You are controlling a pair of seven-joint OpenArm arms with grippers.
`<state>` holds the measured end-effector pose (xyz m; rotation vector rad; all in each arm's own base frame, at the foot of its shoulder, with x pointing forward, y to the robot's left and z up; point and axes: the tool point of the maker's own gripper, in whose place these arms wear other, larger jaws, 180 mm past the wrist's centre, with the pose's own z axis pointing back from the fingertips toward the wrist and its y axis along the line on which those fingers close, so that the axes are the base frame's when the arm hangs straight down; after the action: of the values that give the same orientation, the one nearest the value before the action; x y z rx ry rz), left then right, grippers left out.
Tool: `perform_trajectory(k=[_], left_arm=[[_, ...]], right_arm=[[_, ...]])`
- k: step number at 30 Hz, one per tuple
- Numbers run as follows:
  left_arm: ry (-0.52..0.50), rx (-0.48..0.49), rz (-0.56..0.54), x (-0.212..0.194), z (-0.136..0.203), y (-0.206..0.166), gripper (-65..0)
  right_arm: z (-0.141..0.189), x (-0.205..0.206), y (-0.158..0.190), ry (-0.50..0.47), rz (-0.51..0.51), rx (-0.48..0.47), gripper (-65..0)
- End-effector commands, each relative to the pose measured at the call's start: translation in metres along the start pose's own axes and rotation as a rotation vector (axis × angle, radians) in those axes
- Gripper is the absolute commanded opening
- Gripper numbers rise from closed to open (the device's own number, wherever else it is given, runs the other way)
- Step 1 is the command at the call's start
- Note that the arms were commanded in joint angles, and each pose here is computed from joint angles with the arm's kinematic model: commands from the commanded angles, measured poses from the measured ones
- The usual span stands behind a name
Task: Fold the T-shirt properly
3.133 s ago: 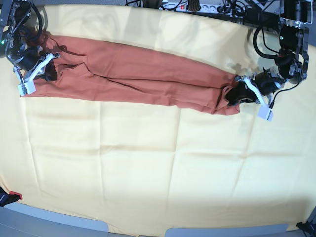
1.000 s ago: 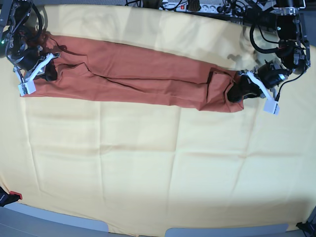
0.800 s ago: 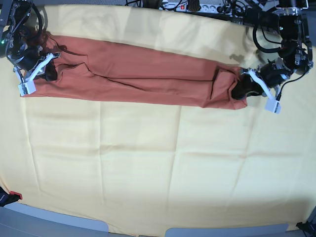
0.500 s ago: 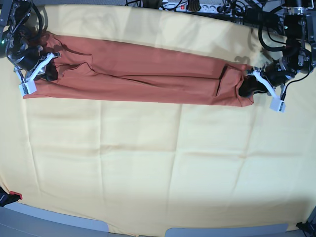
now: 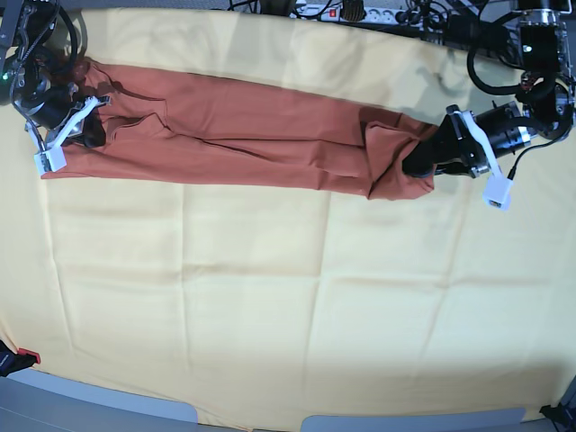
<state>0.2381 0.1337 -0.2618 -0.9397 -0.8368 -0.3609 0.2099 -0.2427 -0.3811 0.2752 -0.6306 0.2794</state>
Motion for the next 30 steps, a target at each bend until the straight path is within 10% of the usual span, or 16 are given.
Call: perform_trajectory(k=[1, 30], left_arm=[[-0.044, -0.027, -0.029, 0.013, -0.001, -0.010, -65.0], [-0.159, -0.171, 0.037, -0.025, -0.136, -0.093, -65.0]], right_arm=[[0.003, 0.001, -0.001, 0.009, 0.042, 0.006, -65.0], [0.004, -0.002, 0.000, 0.026, 0.040, 0.010, -65.0]])
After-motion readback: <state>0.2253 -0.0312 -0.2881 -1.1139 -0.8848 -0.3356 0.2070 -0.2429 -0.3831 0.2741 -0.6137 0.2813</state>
